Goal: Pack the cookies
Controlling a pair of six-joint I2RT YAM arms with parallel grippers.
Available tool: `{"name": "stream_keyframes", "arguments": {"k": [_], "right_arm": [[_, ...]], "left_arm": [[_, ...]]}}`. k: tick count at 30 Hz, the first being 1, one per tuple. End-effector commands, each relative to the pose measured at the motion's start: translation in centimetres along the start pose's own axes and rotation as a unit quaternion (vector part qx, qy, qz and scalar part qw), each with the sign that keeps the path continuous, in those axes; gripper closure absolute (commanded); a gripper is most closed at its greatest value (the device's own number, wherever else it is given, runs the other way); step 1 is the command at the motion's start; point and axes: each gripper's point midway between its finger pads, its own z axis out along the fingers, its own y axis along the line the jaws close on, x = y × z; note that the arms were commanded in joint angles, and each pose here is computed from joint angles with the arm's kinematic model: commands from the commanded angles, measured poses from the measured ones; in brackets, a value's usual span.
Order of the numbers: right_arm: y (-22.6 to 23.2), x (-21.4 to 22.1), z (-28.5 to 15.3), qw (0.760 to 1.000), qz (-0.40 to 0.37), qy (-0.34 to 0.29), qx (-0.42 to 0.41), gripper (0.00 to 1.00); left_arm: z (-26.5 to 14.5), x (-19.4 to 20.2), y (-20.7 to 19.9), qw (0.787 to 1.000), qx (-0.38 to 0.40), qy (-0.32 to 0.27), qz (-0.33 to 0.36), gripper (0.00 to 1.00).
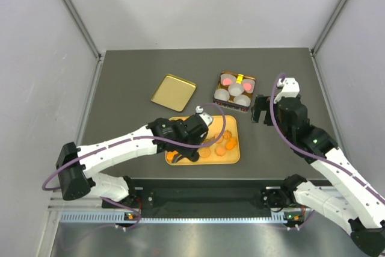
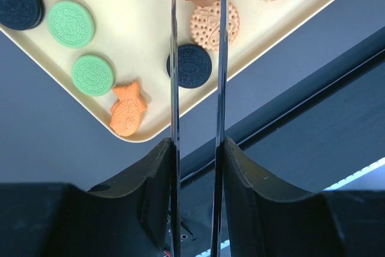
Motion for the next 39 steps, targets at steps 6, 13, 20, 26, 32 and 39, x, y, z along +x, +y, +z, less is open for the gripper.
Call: {"name": "stream_keyframes", "arguments": {"k": [6, 13, 20, 26, 32, 39], "right_arm": [[-0.3, -1.6, -0.4, 1.0, 0.014, -0.026, 0.007, 0.0], [-0.2, -2.6, -0.7, 0.999, 0.016, -0.034, 0.003, 0.0], [0.1, -2.9, -1.0, 0.999, 0.018, -0.034, -0.004, 0.0], [0.3, -2.7, -1.1, 0.999, 0.018, -0.028, -0.011, 0.0], [0.2, -2.9, -1.4, 0.999, 0.016, -0.029, -0.011, 0.0], [0.0, -3.0, -1.7, 0.999, 0.013, -0.03, -0.009, 0.0]], "left_arm": [[-2.5, -3.7, -0.2, 0.998, -0.001, -0.062, -0.003, 0.63], [-3.1, -10.6, -0.9, 0.99, -0.017, -0.138, -0.007, 0.65], [0.1, -18.6, -1.2, 0.981, -0.055, -0.187, -0.003, 0.65], [4.4, -23.8, 0.1, 0.976, -0.072, -0.202, -0.024, 0.64], [7.3, -26.6, 1.5, 0.975, -0.073, -0.206, -0.038, 0.64], [9.7, -27.5, 2.0, 0.977, -0.061, -0.199, -0.041, 0.62]]}}
